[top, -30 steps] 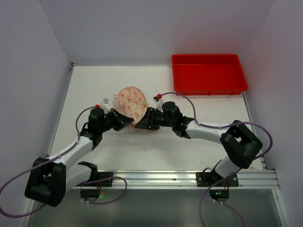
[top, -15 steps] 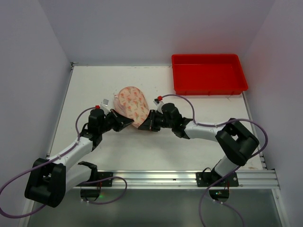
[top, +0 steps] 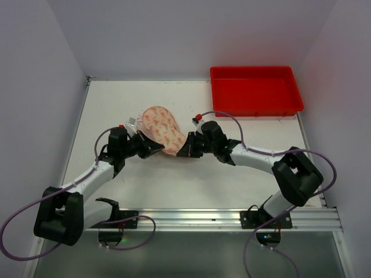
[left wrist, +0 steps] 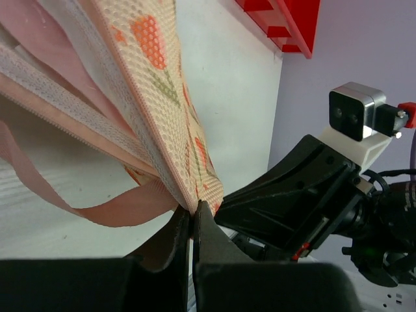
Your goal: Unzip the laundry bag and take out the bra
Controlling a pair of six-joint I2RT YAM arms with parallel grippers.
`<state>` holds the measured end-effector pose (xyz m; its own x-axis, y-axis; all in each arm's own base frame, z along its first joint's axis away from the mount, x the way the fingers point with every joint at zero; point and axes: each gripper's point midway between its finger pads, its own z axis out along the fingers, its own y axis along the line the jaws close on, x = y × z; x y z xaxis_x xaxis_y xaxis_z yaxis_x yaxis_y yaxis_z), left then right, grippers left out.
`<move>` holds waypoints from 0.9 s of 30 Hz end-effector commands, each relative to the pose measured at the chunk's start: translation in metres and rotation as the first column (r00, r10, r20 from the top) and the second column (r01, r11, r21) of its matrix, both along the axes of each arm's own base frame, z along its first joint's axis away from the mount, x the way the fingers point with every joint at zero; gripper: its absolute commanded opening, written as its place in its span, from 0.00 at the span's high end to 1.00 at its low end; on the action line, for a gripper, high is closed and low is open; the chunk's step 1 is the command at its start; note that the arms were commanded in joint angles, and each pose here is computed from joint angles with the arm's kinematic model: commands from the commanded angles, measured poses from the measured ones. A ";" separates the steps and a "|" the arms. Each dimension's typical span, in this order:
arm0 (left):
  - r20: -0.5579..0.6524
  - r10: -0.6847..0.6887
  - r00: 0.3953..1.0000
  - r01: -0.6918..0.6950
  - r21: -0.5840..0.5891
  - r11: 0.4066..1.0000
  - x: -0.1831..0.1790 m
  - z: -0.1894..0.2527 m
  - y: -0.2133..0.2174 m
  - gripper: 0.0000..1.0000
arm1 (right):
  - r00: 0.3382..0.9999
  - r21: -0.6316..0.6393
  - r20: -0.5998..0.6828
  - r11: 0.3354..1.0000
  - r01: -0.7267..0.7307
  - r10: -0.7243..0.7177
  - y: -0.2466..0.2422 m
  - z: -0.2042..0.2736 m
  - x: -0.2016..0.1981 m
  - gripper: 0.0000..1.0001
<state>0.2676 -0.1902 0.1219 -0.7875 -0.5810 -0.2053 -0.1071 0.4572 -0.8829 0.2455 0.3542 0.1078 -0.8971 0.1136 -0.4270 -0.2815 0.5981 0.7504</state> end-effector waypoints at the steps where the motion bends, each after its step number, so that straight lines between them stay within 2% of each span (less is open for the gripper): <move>1: 0.151 -0.066 0.986 0.063 0.026 0.998 0.022 0.044 0.005 1.00 | 0.998 -0.247 -0.028 0.967 0.053 -0.062 -0.065 -0.034 0.011 1.00; 9: 0.242 -0.276 0.930 0.280 0.019 0.960 -0.003 0.078 -0.007 1.00 | 0.995 -0.372 -0.081 0.928 0.026 -0.060 -0.104 -0.056 0.017 1.00; 13: 0.282 -0.389 0.877 0.410 -0.020 0.912 -0.030 0.089 -0.014 1.00 | 0.993 -0.397 -0.099 0.918 0.016 -0.060 -0.108 -0.062 0.027 1.00; 16: 0.369 -0.456 0.810 0.497 -0.017 0.868 -0.052 0.103 -0.017 1.00 | 0.994 -0.404 -0.100 0.915 0.004 -0.048 -0.105 -0.064 0.034 1.00; 20: 0.412 -0.494 0.766 0.548 -0.016 0.836 -0.068 0.103 -0.020 1.00 | 0.996 -0.414 -0.088 0.910 -0.008 -0.031 -0.101 -0.064 0.042 1.00; 24: 0.386 -0.499 0.776 0.532 0.025 0.847 -0.067 0.076 -0.024 1.00 | 0.999 -0.420 -0.025 0.907 0.022 -0.036 -0.107 -0.056 0.046 1.00; 27: 0.293 -0.471 0.832 0.474 0.063 0.878 -0.058 0.034 -0.022 1.00 | 0.998 -0.440 0.035 0.896 0.063 -0.053 -0.119 -0.046 0.043 1.00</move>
<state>0.2155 -0.2080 0.1716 -0.8779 -0.2066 -0.4321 0.3355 0.3785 -0.8626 0.2782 0.2725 0.0629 -0.9188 -0.0525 -0.3912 -0.2727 0.8011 0.5328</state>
